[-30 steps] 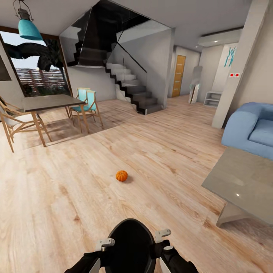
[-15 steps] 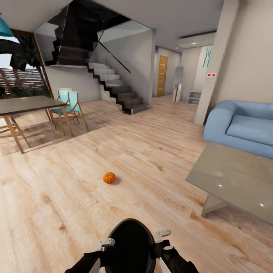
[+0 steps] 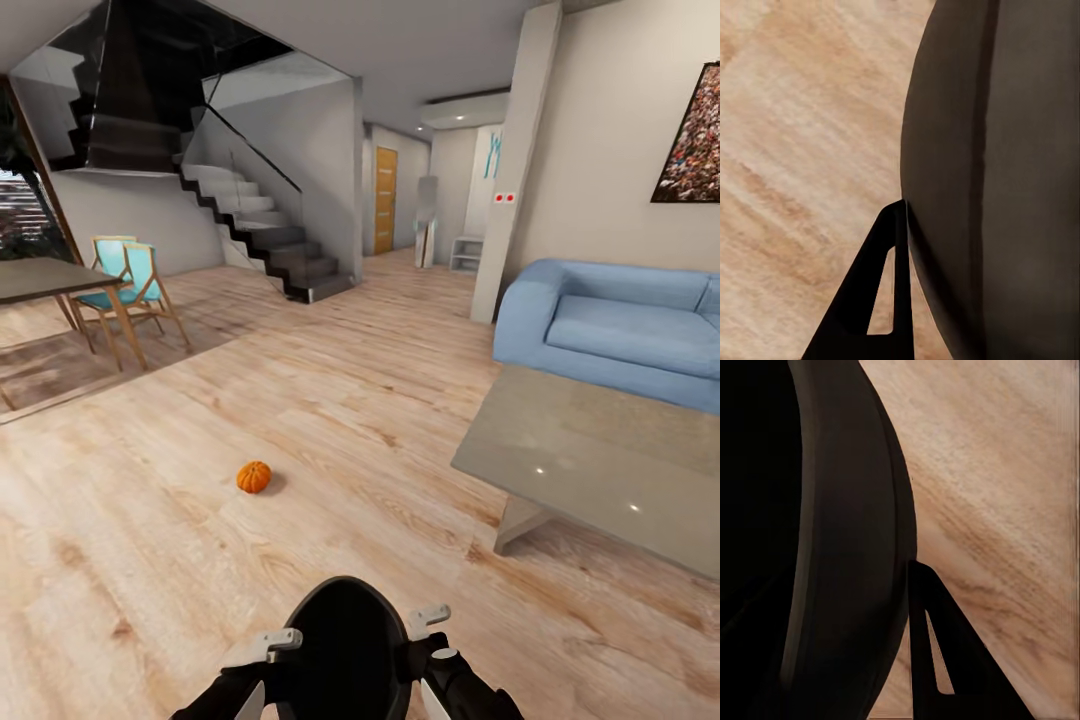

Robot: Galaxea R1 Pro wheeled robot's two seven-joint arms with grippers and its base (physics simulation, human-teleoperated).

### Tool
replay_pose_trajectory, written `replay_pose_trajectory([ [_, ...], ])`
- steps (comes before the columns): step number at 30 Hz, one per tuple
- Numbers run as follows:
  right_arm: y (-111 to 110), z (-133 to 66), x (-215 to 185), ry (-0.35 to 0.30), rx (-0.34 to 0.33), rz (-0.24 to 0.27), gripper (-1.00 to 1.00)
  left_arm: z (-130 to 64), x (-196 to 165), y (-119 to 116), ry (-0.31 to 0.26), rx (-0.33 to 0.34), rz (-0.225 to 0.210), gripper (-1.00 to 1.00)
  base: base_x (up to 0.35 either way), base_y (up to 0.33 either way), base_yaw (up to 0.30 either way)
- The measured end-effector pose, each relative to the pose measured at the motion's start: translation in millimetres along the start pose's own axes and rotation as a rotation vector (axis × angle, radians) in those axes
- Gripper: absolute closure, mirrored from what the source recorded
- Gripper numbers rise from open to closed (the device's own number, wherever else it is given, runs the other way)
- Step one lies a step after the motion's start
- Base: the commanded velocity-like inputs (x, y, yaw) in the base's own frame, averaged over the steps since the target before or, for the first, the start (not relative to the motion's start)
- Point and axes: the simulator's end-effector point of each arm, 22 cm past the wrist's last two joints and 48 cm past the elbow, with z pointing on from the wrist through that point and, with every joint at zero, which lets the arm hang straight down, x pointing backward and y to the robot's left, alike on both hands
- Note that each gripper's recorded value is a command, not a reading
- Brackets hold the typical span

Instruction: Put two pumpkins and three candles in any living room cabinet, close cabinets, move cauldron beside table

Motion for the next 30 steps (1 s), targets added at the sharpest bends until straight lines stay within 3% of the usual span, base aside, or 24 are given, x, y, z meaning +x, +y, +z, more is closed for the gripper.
replay_pose_trajectory([
  [30, 0.0, 0.0, 0.1, 0.000, 0.000, 0.000, 1.00, 0.0, 0.2, -0.1, 0.000, 0.000, 0.000, 1.00, 0.000, 0.000, -0.257],
])
